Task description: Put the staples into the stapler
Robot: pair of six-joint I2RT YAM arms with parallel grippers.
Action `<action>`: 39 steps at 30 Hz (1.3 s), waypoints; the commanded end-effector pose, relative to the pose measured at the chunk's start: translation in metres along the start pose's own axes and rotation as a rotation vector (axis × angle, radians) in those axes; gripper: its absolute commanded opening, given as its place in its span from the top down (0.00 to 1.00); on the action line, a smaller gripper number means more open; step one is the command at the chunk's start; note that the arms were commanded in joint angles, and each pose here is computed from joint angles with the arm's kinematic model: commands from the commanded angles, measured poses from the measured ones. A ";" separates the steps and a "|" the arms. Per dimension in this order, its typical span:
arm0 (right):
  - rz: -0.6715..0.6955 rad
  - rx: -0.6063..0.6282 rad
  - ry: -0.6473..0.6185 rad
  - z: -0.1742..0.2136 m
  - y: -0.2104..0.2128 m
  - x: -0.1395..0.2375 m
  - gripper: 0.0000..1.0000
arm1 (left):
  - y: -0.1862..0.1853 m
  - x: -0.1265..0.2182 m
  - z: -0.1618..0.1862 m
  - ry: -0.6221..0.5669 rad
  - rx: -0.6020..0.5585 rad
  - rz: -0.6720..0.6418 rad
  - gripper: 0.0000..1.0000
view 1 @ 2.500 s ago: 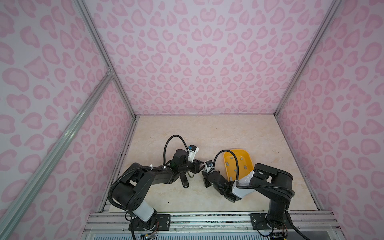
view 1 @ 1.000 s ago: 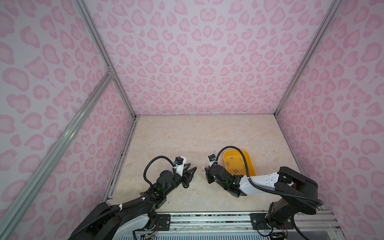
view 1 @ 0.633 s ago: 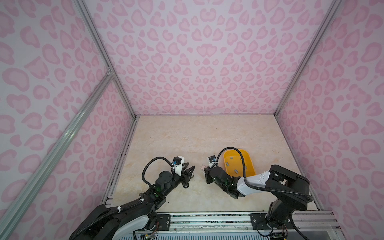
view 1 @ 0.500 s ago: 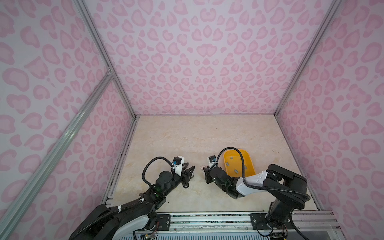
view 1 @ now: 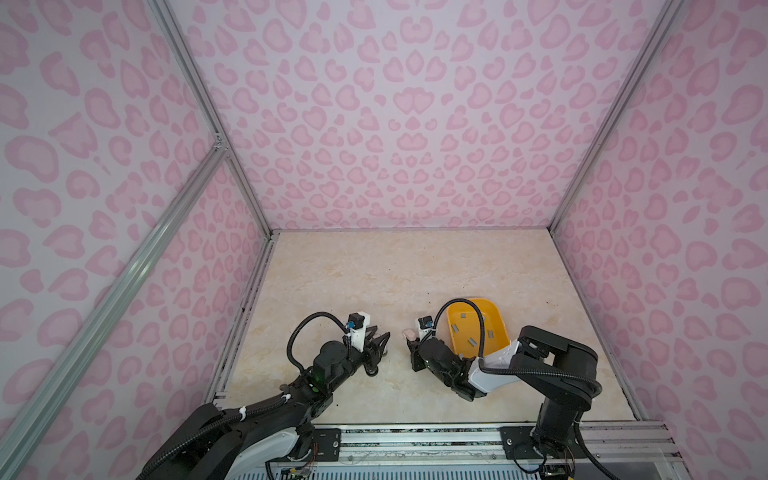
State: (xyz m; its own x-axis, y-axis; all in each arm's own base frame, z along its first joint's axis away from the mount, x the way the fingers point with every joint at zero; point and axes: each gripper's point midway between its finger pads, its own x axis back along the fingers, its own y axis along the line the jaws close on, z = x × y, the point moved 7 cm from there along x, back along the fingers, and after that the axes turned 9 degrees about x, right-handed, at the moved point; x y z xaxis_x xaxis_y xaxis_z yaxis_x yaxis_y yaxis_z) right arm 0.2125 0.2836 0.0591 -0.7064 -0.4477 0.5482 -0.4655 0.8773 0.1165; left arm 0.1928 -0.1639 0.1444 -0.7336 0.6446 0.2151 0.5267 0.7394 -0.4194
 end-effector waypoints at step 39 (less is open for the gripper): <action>0.091 -0.002 0.132 0.016 -0.013 -0.007 0.77 | -0.006 0.006 -0.013 -0.067 -0.007 0.033 0.50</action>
State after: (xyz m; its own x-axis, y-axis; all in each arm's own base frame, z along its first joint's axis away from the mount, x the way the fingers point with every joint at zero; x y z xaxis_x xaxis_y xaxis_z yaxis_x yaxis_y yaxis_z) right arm 0.2331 0.2878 0.0759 -0.7536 -0.4079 0.5155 -0.3879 0.9090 0.1522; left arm 0.1909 -0.1613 0.1539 -0.7447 0.6443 0.1740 0.5358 0.7326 -0.4197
